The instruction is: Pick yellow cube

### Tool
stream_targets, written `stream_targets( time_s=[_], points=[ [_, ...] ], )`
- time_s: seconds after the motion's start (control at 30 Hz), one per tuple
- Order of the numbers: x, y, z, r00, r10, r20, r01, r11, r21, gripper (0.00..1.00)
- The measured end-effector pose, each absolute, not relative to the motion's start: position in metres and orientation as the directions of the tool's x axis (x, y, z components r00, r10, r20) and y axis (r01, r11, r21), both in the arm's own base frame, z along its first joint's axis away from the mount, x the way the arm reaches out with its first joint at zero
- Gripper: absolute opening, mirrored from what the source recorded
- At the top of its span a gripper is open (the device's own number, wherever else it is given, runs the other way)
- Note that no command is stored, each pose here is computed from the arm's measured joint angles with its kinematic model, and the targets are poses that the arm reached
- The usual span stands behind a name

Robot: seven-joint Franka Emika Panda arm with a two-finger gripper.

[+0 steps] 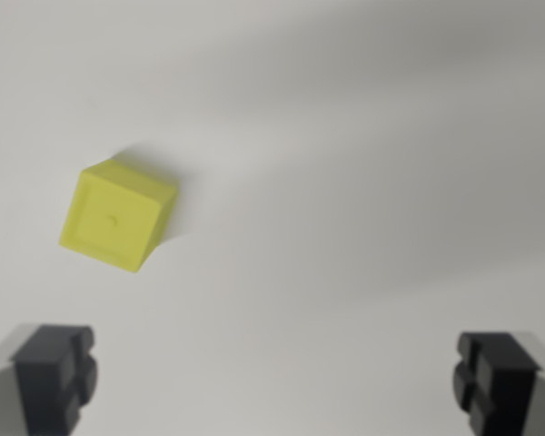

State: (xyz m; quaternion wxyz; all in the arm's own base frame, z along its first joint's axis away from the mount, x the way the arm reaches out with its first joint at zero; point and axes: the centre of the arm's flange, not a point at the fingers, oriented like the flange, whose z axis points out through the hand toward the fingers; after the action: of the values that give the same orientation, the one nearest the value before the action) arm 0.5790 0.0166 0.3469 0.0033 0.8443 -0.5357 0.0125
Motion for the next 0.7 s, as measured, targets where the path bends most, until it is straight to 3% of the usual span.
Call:
stream_targets(
  time_s=[0.7],
  points=[
    [0.581, 0.05, 0.294, 0.314, -0.949, 0.0176, -0.949, -0.314, -0.0064, 1.0]
  ],
)
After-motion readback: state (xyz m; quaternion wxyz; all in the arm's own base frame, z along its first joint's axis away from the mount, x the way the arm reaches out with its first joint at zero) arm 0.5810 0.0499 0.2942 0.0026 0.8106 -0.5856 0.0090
